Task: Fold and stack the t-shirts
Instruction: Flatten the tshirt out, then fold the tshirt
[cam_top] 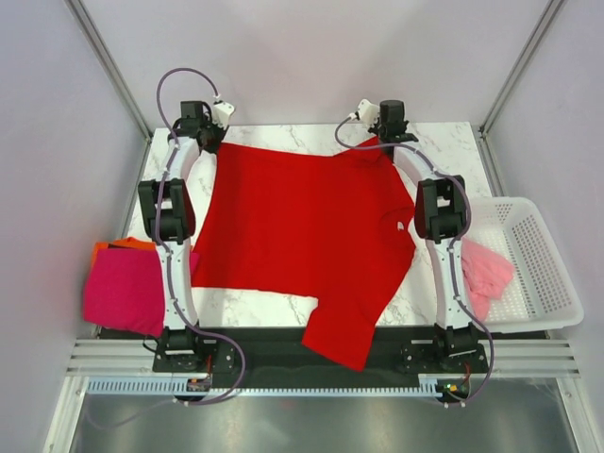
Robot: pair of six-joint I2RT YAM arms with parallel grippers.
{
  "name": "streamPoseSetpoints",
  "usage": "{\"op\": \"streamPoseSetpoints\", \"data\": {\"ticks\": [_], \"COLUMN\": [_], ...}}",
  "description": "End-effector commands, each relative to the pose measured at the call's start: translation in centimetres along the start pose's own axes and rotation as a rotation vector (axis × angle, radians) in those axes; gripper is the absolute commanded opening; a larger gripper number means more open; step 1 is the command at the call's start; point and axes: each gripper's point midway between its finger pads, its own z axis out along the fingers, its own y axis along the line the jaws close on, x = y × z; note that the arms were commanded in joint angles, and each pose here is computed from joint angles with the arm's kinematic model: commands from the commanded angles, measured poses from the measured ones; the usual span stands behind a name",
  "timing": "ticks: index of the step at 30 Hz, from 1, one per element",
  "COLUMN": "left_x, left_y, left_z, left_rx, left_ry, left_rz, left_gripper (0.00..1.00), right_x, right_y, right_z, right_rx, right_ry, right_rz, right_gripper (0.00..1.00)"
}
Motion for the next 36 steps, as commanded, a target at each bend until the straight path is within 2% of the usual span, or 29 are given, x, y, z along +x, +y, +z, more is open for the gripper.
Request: {"op": "streamPoseSetpoints", "data": {"ticks": [1, 8, 10, 16, 22, 25, 27, 28, 29, 30, 31, 32, 36], "left_x": [-2.7, -4.3, -4.5, -5.4, -6.7, -7.9, -8.8, -8.2, -8.9, -8.8, -7.5, -7.8, -5.5], "left_y": [2.0, 4.5, 5.0, 6.9, 7.9, 8.3, 8.2, 7.4, 7.1, 6.4, 5.3, 4.6, 2.8], "left_z": [0.3, 0.3, -0.1, -1.4, -2.7, -3.4, -4.1, -3.8, -4.8, -4.9, -4.3, -5.0, -4.7], "left_rx": [-0.087, -0.192, -0.221, -0.309, -0.347, -0.362, -0.342, -0.314, -0.3, -0.264, -0.223, -0.191, -0.118], "left_ry": [-0.046, -0.093, -0.091, -0.105, -0.124, -0.152, -0.175, -0.164, -0.178, -0.18, -0.15, -0.16, -0.107], "left_rz": [0.01, 0.009, -0.003, -0.01, 0.032, 0.051, 0.069, 0.079, 0.097, 0.106, 0.122, 0.134, 0.163], "left_gripper": [0.02, 0.02, 0.02, 0.02, 0.02, 0.02, 0.02, 0.02, 0.02, 0.02, 0.02, 0.02, 0.02], "right_x": [-2.5, -5.6, -7.0, -10.0, -11.6, -11.4, -10.5, -10.1, -8.6, -8.6, -7.8, -6.4, -4.7], "right_y": [-2.8, -5.6, -7.9, -9.8, -12.0, -13.3, -12.9, -12.3, -9.4, -10.2, -9.2, -6.9, -5.5], "right_z": [0.8, 1.5, 1.0, 0.3, -0.7, -1.9, -2.4, -2.5, -1.6, -3.0, -3.1, -2.7, -4.1], "right_rx": [0.085, 0.25, 0.312, 0.38, 0.461, 0.462, 0.399, 0.366, 0.289, 0.276, 0.236, 0.162, 0.109], "right_ry": [-0.064, -0.198, -0.242, -0.374, -0.451, -0.436, -0.372, -0.35, -0.299, -0.289, -0.265, -0.214, -0.137], "right_rz": [0.082, 0.075, 0.102, 0.105, 0.1, 0.136, 0.125, 0.106, 0.076, 0.073, 0.056, 0.032, 0.077], "right_gripper": [0.0, 0.0, 0.0, 0.0, 0.0, 0.0, 0.0, 0.0, 0.0, 0.0, 0.0, 0.0, 0.0]}}
